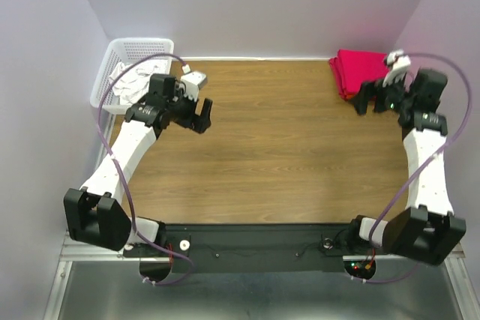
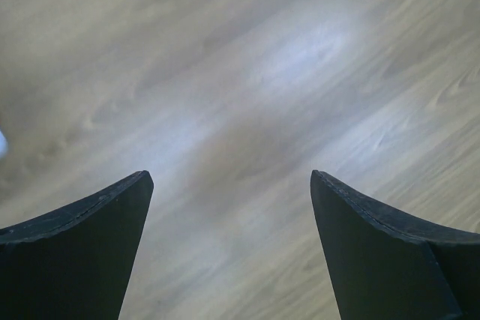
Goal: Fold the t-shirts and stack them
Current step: Reset both grippers
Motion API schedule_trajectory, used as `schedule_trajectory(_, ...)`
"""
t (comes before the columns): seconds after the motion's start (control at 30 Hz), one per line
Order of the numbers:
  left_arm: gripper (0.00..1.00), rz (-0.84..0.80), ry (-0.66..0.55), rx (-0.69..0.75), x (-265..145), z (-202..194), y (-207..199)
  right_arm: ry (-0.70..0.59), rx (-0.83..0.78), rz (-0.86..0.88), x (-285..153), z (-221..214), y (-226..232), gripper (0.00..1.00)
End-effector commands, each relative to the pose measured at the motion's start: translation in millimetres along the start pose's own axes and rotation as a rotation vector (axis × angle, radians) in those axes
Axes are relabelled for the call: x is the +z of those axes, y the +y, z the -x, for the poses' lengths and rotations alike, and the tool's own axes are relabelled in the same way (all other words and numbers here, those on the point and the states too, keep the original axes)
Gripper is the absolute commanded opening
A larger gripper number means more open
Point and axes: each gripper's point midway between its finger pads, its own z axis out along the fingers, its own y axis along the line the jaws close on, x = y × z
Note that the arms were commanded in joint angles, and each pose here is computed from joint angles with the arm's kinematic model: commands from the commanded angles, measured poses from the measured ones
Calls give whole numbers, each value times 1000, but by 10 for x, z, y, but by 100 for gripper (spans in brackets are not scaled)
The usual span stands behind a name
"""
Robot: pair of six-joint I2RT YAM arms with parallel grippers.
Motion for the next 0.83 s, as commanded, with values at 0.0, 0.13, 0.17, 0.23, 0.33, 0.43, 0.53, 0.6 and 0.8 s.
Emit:
schedule_trajectory(0.0, 99, 17, 17, 41, -181, -261, -45, 178, 127, 59, -212, -906, 412, 100)
schedule_trajectory(0.13, 99, 36, 2, 25, -183, -444, -55, 222, 180, 82, -378, -1256, 667, 100)
schedule_trajectory(0.17, 99, 44, -11, 23, -197, -435, -53, 234, 197, 84, -406, -1316, 709, 100)
schedule_trajectory(0.23, 99, 40, -33, 12, -218, -455, -84, 263, 218, 84, -468, -1437, 777, 100)
schedule_trajectory(0.33, 99, 46, -43, 9, -217, -527, -89, 274, 208, 60, -504, -1508, 769, 100)
schedule_trajectory(0.43, 99, 48, -47, 4, -218, -602, -101, 272, 208, 50, -514, -1502, 759, 100)
schedule_trajectory(0.53, 99, 47, -59, 3, -232, -613, -115, 273, 205, 34, -522, -1505, 738, 100)
schedule_trajectory(0.6, 99, 40, -69, 5, -248, -594, -131, 270, 204, 31, -530, -1501, 740, 100)
schedule_trajectory(0.8, 99, 99, -108, 5, -352, -527, -62, 266, 197, 24, -537, -1484, 728, 100)
